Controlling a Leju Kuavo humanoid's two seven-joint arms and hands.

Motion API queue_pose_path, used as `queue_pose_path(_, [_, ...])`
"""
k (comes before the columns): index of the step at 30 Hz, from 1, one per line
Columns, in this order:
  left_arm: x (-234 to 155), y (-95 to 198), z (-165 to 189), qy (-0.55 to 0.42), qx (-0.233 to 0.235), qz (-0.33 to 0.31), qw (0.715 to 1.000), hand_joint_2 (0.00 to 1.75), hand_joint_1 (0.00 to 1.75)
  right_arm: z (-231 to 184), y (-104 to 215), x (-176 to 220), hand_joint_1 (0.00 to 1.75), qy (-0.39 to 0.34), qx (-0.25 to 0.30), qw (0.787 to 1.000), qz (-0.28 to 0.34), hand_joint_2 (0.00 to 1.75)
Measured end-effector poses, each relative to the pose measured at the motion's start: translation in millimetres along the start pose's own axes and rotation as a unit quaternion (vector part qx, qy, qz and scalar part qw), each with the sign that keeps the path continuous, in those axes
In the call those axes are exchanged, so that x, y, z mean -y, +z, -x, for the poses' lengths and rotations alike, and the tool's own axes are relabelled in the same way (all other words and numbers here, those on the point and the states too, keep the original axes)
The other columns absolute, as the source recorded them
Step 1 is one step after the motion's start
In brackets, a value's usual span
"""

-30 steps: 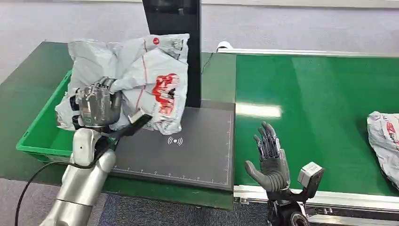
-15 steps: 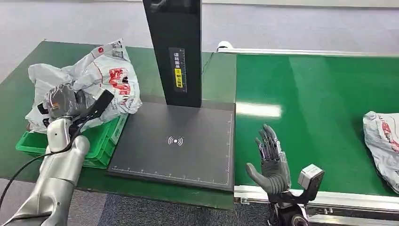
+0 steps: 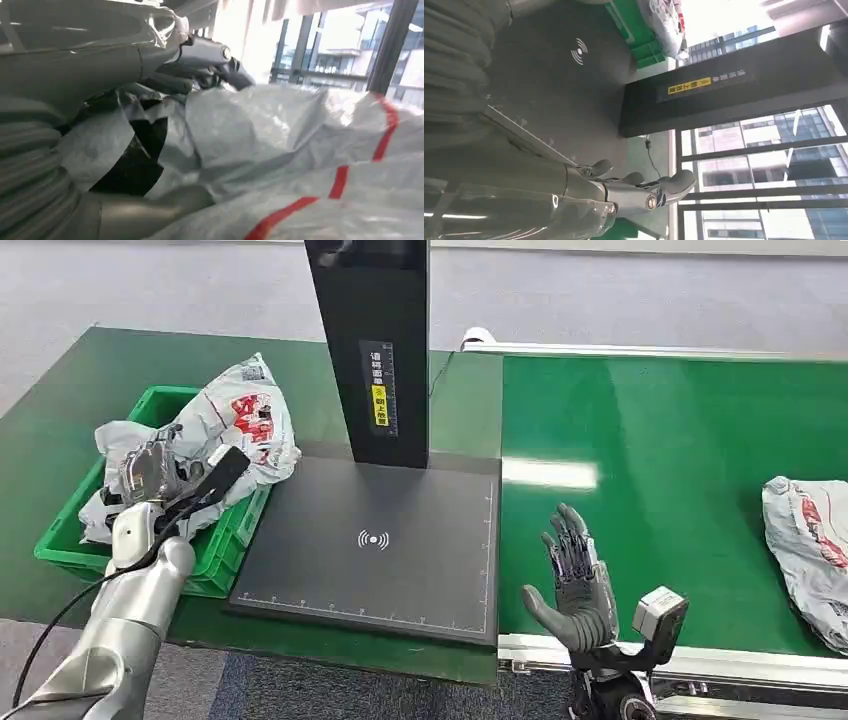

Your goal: Moved the parcel from conveyor to table for the left to box.

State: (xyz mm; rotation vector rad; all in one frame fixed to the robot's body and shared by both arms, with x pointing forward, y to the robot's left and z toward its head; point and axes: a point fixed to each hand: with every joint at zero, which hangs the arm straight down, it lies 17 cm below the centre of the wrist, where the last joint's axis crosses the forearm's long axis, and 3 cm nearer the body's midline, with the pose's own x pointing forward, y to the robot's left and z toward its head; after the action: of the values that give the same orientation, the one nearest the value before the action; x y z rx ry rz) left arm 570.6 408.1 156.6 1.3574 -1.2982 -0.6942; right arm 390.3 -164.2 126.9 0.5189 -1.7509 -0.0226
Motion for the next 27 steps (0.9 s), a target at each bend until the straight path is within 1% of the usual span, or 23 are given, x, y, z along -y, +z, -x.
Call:
queue_pose_path(4, [-28,2,-11,0.025,0.026,-0.071,0.997,1.75,0.00,-3,-5,-1,0.00,-0.001,0.004,1.000,-0.001,1.75])
queue_pose_path(8, [-49,5,-19,0.046,0.044,-0.115,0.991,1.75,0.00,-3,-6,-3,0.00,-0.003,0.004,1.000,-0.002,1.75])
queue_pose_path(11, [-69,13,-40,0.051,0.096,-0.148,0.983,1.75,0.00,-3,-6,-4,0.00,-0.004,0.004,1.000,-0.003,1.75])
queue_pose_path(13, [-90,24,-62,0.059,0.152,-0.182,0.970,1.75,0.00,-4,-6,-5,0.00,-0.006,0.005,1.000,-0.003,1.75])
queue_pose_path(15, [-111,34,-74,0.078,0.180,-0.216,0.957,1.75,0.00,-4,-7,-6,0.00,-0.007,0.005,1.000,-0.003,1.75])
queue_pose_path(17, [-129,41,-74,0.118,0.178,-0.245,0.946,1.75,0.00,-4,-8,-6,0.00,-0.007,0.005,1.000,-0.003,1.75])
queue_pose_path(18, [-133,42,-68,0.151,0.163,-0.253,0.942,1.75,0.00,-4,-8,-6,0.00,-0.007,0.005,1.000,-0.003,1.75])
queue_pose_path(19, [-132,43,-63,0.196,0.148,-0.249,0.937,1.75,0.00,-5,-9,-6,0.00,-0.008,0.006,1.000,-0.003,1.75])
queue_pose_path(21, [-126,45,-61,0.306,0.125,-0.224,0.917,1.75,0.00,-7,-10,-5,0.00,-0.009,0.009,1.000,-0.003,1.75])
queue_pose_path(22, [-120,48,-69,0.346,0.130,-0.202,0.907,1.75,0.00,-8,-11,-4,0.00,-0.009,0.011,1.000,-0.004,1.75])
queue_pose_path(23, [-115,52,-78,0.366,0.139,-0.186,0.901,1.75,0.00,-9,-11,-3,0.00,-0.008,0.012,1.000,-0.004,1.75])
queue_pose_path(27, [-96,77,-126,0.412,0.188,-0.120,0.884,1.75,0.00,-9,-11,-4,0.00,-0.009,0.013,1.000,-0.009,1.75])
